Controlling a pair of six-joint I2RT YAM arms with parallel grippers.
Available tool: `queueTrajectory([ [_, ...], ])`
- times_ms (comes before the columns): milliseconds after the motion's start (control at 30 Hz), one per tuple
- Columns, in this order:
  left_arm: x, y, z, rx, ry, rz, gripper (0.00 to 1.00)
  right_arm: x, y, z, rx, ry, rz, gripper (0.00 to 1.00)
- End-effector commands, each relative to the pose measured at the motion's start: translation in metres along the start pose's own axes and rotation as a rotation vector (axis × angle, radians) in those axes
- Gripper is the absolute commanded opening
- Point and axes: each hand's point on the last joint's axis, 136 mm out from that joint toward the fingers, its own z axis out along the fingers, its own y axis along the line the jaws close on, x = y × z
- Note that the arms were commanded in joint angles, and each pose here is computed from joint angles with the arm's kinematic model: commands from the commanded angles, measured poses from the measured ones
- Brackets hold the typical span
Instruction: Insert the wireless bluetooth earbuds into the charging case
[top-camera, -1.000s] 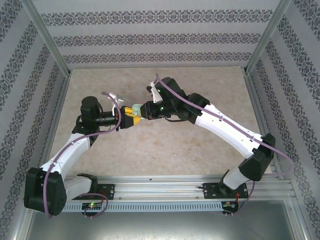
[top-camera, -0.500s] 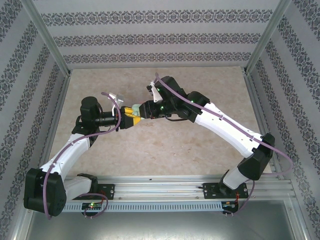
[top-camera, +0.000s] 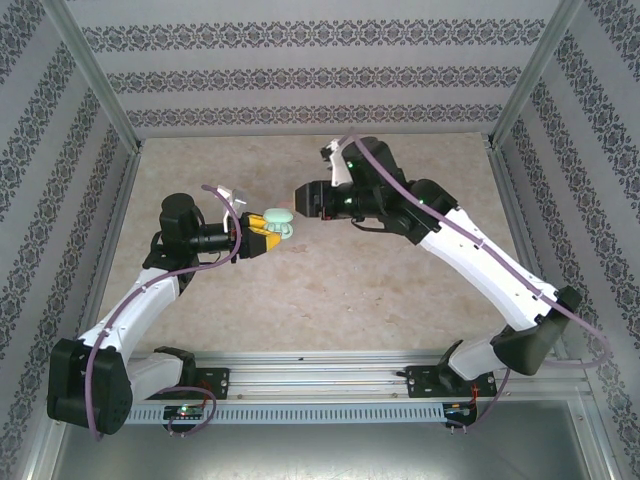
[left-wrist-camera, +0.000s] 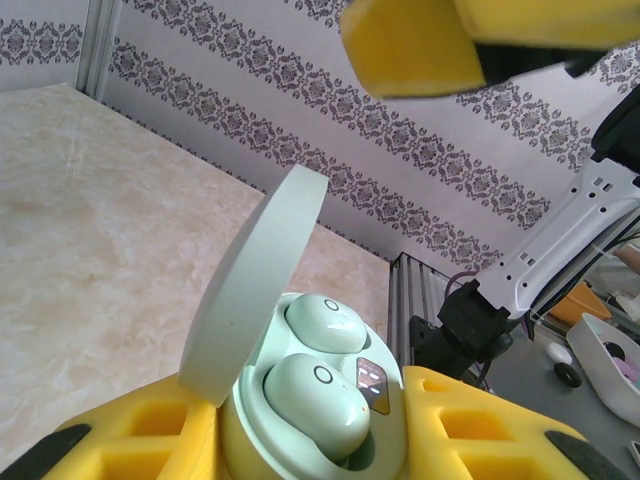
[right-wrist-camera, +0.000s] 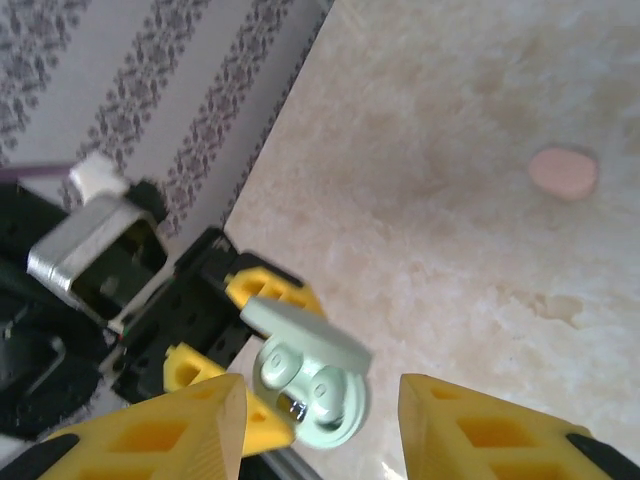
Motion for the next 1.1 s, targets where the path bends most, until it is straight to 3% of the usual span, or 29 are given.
queueTrajectory([
  [0,-0.013,-0.013,-0.005,0.024,-0.029,0.079,0.30,-0.007,-0.008,0.015,-0.032,0.004,0.059,0.44],
  [433,-0.022,-0.009,-0.003,0.027,-0.045,0.083,0.30,-0.001,0.003,0.058,-0.189,0.122,0.157,0.48],
  [1067,-0.039,0.008,0.003,0.012,-0.098,0.071,0.30,0.015,0.002,0.055,-0.288,0.130,0.312,0.54],
])
